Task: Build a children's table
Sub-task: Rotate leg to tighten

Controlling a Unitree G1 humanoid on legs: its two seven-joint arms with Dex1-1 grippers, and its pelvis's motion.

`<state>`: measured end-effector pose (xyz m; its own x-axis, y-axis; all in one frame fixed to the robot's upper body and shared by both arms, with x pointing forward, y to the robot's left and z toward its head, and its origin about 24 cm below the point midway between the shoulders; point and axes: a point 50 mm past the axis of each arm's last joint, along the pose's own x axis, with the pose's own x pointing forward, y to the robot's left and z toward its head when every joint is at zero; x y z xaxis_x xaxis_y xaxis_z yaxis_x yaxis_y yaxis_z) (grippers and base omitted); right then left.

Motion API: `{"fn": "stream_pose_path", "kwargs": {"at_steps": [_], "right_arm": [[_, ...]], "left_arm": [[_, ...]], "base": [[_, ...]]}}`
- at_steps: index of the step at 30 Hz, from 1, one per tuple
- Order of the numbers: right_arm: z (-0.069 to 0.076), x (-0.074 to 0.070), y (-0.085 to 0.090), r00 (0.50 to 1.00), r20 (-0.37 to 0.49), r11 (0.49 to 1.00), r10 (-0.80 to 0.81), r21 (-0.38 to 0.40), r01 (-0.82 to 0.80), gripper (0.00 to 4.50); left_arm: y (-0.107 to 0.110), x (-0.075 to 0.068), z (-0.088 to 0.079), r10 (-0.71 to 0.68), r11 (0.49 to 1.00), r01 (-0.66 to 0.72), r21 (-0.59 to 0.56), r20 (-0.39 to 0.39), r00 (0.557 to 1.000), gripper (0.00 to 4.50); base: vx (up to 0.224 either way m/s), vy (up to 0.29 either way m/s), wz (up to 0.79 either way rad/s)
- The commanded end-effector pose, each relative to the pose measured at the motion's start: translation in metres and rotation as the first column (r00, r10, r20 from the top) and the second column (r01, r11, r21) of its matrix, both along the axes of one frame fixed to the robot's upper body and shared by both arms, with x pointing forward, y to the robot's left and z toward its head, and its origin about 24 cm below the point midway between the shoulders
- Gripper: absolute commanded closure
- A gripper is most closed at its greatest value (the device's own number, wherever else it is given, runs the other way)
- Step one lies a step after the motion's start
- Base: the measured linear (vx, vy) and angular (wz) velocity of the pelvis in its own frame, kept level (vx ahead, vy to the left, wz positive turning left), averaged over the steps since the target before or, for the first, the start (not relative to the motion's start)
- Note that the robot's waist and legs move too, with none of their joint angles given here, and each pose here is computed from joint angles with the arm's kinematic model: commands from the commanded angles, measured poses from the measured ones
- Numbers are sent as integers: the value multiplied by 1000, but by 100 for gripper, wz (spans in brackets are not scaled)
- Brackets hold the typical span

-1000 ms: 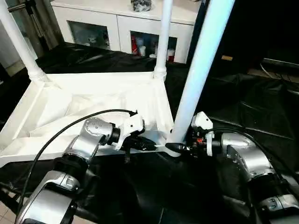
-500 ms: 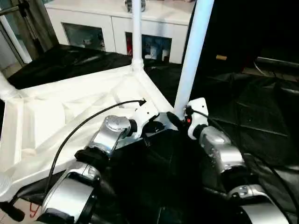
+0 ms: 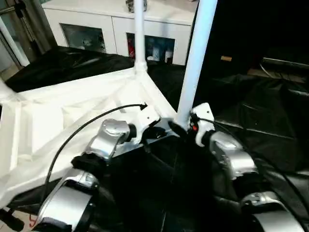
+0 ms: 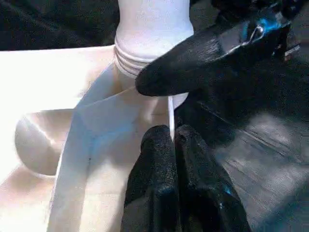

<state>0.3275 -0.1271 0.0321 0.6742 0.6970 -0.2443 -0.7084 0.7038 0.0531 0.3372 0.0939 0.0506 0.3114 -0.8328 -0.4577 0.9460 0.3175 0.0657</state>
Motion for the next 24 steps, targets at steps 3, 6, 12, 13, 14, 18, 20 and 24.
{"fn": "stream_pose_path", "kwargs": {"at_steps": [3, 6, 12, 13, 14, 18, 20, 24], "right_arm": [[-2, -14, 13, 974, -30, 975, 223, 30, -222, 84], [0, -19, 6, 954, -45, 955, 296, 29, -294, 84], [1, -29, -8, 914, -87, 918, 397, 18, -397, 84], [1, -30, -9, 909, -93, 913, 407, 11, -408, 84], [0, -31, -10, 906, -98, 910, 413, 7, -414, 84], [0, -33, -13, 899, -112, 905, 424, 12, -425, 118], [0, -34, -12, 897, -116, 904, 427, 20, -428, 140], [0, -35, -11, 892, -124, 900, 434, 34, -434, 167]], "left_arm": [[-14, -9, 8, -150, 986, 152, -72, 28, 988, 450], [-8, -12, 7, -185, 980, 186, -75, 13, 983, 450], [6, -19, 4, -250, 967, 248, -66, -33, 968, 450], [9, -19, 3, -255, 966, 252, -60, -40, 966, 450], [11, -20, 2, -258, 965, 255, -56, -45, 965, 450], [18, -22, 0, -265, 964, 263, -37, -63, 962, 450], [19, -22, 0, -267, 964, 265, -36, -67, 961, 450], [19, -22, 0, -266, 964, 264, -40, -66, 962, 450]], "base": [[0, 0, 0], [0, 0, 0], [0, 0, 0], [0, 0, 0], [0, 0, 0], [0, 0, 0], [0, 0, 0], [0, 0, 0]]}}
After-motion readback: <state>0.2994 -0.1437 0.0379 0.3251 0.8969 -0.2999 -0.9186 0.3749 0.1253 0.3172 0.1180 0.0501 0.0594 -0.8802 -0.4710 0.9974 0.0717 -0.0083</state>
